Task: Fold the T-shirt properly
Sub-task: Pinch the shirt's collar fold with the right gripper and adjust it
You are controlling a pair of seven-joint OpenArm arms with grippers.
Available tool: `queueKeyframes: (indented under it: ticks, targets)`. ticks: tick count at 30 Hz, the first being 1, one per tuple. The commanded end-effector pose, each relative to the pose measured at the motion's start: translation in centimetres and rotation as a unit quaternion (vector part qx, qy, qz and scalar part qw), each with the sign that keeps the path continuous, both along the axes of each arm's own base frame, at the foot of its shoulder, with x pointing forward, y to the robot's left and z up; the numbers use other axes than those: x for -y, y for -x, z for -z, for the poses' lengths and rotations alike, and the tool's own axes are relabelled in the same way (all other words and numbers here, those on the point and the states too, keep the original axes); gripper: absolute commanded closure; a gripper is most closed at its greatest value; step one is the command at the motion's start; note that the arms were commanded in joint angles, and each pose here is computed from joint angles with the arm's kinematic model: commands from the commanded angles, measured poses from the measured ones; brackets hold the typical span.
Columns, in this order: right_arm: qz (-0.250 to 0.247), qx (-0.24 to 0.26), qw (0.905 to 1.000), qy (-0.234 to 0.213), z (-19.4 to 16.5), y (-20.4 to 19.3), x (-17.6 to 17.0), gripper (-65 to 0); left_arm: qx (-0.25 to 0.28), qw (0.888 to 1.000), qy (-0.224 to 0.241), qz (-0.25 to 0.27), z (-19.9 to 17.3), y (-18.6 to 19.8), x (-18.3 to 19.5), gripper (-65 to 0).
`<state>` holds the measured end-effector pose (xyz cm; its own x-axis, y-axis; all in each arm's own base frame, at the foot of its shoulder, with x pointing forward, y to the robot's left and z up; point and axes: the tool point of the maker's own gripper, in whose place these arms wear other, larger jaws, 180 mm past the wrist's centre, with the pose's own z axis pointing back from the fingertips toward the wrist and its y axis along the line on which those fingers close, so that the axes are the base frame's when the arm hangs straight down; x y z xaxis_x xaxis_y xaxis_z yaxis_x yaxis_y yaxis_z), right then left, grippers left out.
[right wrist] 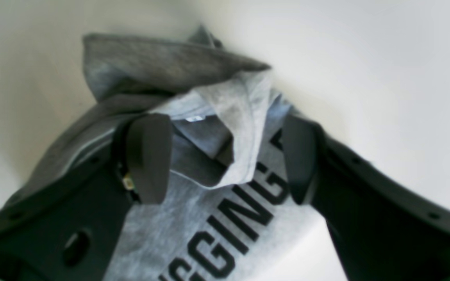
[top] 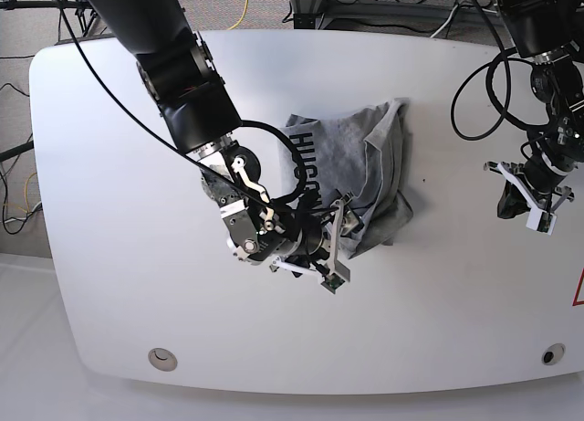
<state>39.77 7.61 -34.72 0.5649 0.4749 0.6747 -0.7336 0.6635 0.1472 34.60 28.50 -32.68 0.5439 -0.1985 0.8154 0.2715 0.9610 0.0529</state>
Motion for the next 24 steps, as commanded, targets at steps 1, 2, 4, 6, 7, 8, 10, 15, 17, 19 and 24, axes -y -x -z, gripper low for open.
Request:
queueKeyframes:
  ticks: [1, 2, 4, 6, 7, 8, 10, 15, 17, 19, 24]
  targets:
    - [0.002, 0.017, 0.9998, -0.015, -1.15, -1.2, -0.35, -42.5, 0.033, 0.999, -0.001, 0.002, -2.03, -0.93, -0.41, 0.0]
    - [0.003, 0.014, 0.9998, -0.016, -0.91, -1.17, -0.38, -42.5, 0.033, 0.999, -0.001, 0.001, -2.05, -0.93, -0.46, 0.0]
    - [0.003, 0.013, 0.9998, -0.015, -0.87, -1.16, -0.37, -42.5, 0.033, 0.999, -0.001, 0.001, -2.05, -0.93, -0.46, 0.0]
    - [0.003, 0.014, 0.9998, -0.016, -0.88, -1.18, -0.38, -42.5, 0.033, 0.999, -0.001, 0.001, -2.05, -0.93, -0.46, 0.0]
    - [0.003, 0.015, 0.9997, -0.018, -0.97, -1.21, -0.49, -42.5, 0.033, 0.999, -0.001, 0.001, -2.05, -0.93, -0.46, 0.0]
    - [0.004, 0.016, 0.9997, -0.019, -0.99, -1.24, -0.5, -42.5, 0.033, 0.999, -0.001, 0.001, -2.05, -0.93, -0.46, 0.0]
    - [0.005, 0.018, 0.9996, -0.021, -1.08, -1.35, -0.52, -42.3, 0.033, 0.999, -0.001, 0.001, -2.05, -0.93, -0.46, 0.0]
    - [0.007, 0.027, 0.9992, -0.028, -1.58, -1.8, -0.66, -34.3, 0.033, 0.999, -0.001, 0.001, -2.05, -0.93, -0.46, 0.0]
    - [0.008, 0.029, 0.9991, -0.03, -1.6, -1.88, -0.62, -27.6, 0.033, 0.999, -0.001, 0.001, -2.05, -0.93, -0.46, 0.0]
    - [0.009, 0.031, 0.999, -0.032, -1.68, -1.95, -0.66, -19.3, 0.033, 0.999, -0.001, 0.002, -2.03, -0.93, -0.41, 0.0]
    - [0.011, 0.033, 0.9988, -0.034, -1.68, -2.01, -0.68, 0.0, 0.033, 0.999, -0.001, 0.001, -2.05, -0.93, -0.46, 0.0]
